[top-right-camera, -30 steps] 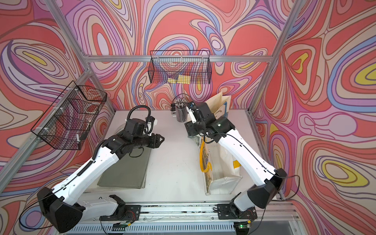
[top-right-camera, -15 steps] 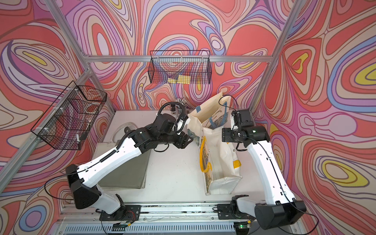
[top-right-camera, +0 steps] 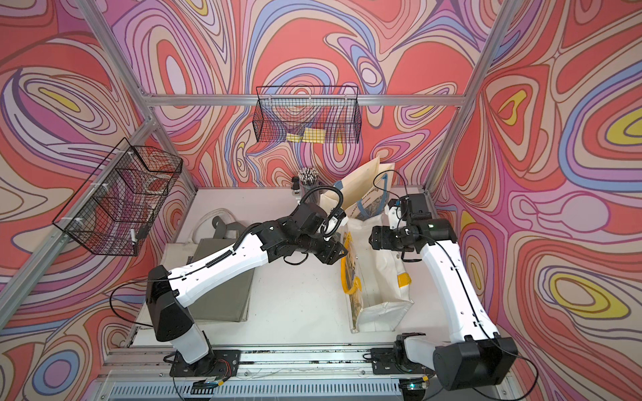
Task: Put away the canvas bag
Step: Pick up the canvas bag from the center of the board.
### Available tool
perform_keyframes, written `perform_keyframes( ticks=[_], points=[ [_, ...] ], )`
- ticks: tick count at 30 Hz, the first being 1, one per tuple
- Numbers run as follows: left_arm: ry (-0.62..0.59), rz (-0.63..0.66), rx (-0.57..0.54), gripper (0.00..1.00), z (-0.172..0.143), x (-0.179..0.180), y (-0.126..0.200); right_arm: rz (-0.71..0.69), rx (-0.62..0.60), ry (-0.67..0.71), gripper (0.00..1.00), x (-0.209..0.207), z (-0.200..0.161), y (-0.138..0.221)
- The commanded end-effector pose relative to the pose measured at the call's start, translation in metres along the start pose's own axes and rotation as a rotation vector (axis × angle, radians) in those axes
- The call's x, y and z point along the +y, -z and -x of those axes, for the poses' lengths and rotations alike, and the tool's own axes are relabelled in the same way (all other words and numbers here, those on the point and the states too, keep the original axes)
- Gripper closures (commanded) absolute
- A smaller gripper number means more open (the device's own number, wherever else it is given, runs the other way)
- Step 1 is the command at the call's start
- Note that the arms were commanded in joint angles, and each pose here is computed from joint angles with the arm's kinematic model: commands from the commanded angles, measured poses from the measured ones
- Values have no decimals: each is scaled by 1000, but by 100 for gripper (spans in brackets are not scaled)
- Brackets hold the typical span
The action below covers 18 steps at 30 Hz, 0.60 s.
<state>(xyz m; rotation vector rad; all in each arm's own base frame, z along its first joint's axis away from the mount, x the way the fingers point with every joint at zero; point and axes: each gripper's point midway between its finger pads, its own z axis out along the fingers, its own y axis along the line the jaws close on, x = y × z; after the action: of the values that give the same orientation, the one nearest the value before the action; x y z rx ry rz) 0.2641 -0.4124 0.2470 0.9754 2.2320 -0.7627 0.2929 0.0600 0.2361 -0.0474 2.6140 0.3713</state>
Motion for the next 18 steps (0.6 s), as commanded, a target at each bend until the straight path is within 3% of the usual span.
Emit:
perform_keyframes(
  ticks=[1,6,18],
  points=[
    [-13,-64,9,38,-7,-10,-12,61,-12,5,16,9,-1,3],
    [-48,-136,-7,39,-7,-26,-21,182,-1,-16,16,30,-3,8],
    [-191,-232,-6,38,-19,-65,-37,186,20,-80,11,32,-22,17]
  ],
)
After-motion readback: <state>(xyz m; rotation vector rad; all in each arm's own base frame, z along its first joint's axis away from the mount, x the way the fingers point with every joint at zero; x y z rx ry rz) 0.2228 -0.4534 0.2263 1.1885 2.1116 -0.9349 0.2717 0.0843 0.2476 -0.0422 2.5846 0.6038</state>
